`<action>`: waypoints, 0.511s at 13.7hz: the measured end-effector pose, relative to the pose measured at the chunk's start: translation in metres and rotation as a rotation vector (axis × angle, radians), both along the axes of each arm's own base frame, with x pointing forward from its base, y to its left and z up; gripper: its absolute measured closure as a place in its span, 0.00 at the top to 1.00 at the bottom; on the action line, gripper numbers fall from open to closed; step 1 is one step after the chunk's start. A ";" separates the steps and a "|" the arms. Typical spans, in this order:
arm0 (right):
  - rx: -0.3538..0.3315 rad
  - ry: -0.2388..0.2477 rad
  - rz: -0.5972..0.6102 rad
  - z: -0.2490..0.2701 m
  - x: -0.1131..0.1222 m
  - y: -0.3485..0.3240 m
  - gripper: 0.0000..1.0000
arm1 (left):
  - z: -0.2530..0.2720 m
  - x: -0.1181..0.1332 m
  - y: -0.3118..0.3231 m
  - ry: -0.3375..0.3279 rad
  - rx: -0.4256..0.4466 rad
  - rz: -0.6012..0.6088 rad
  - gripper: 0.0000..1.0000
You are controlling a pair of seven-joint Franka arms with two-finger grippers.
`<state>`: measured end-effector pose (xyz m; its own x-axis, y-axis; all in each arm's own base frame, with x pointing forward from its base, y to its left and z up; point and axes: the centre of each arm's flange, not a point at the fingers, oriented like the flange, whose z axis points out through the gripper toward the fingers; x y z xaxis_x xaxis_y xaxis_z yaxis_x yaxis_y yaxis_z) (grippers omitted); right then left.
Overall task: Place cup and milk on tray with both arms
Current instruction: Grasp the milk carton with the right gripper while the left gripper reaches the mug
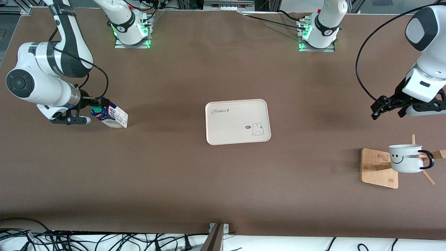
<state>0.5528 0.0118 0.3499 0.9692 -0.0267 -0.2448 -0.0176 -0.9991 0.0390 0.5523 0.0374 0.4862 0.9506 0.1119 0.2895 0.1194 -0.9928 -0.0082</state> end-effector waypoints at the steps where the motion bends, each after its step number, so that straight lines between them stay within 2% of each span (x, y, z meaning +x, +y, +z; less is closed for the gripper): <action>1: 0.000 0.004 0.000 -0.004 0.000 0.000 1.00 | -0.001 -0.001 0.001 -0.019 0.003 -0.002 1.00; 5: 0.000 0.020 0.000 -0.014 0.001 0.000 1.00 | -0.019 0.006 0.001 -0.130 0.079 -0.057 1.00; 7: 0.001 0.022 0.000 -0.016 0.001 0.000 1.00 | -0.042 0.008 0.002 -0.131 0.084 -0.070 1.00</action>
